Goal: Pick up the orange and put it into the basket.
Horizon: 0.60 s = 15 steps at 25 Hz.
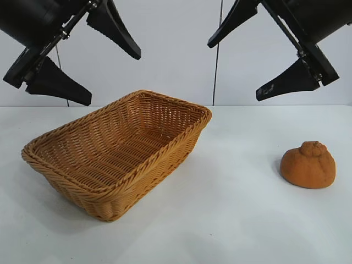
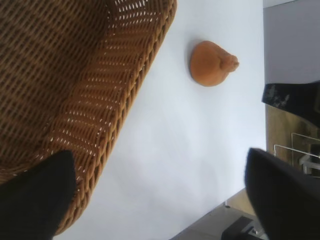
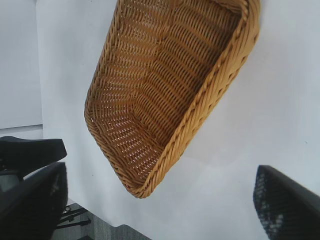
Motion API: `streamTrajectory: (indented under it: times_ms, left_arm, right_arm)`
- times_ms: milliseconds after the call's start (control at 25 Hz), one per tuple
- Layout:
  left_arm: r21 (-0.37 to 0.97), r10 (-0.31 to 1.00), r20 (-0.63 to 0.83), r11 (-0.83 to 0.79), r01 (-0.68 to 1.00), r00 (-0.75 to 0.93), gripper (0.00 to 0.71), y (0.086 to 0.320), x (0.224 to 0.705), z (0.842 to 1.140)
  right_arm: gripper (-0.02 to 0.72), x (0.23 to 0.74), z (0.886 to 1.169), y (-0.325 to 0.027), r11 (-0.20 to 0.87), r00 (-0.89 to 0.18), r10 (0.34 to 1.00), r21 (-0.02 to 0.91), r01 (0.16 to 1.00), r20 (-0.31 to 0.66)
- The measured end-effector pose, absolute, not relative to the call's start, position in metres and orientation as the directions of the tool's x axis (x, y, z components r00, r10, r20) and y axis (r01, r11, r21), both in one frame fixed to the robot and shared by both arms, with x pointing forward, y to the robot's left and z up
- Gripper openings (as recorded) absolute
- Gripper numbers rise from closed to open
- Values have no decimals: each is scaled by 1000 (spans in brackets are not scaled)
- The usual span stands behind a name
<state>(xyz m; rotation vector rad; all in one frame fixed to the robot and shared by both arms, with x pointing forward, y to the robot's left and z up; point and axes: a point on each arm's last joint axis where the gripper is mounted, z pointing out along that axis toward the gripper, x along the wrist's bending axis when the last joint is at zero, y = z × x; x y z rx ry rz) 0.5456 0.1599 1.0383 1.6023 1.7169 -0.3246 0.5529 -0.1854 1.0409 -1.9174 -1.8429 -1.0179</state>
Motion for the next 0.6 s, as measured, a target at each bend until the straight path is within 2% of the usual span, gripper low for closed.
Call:
streamTrajectory:
  times_ms: [600]
  left_arm:
    - [301,745,-664,183,936,67,651,160,546,1038]
  right_arm:
    - [694,553,1041,-186,-138,-71,752,262,955,655]
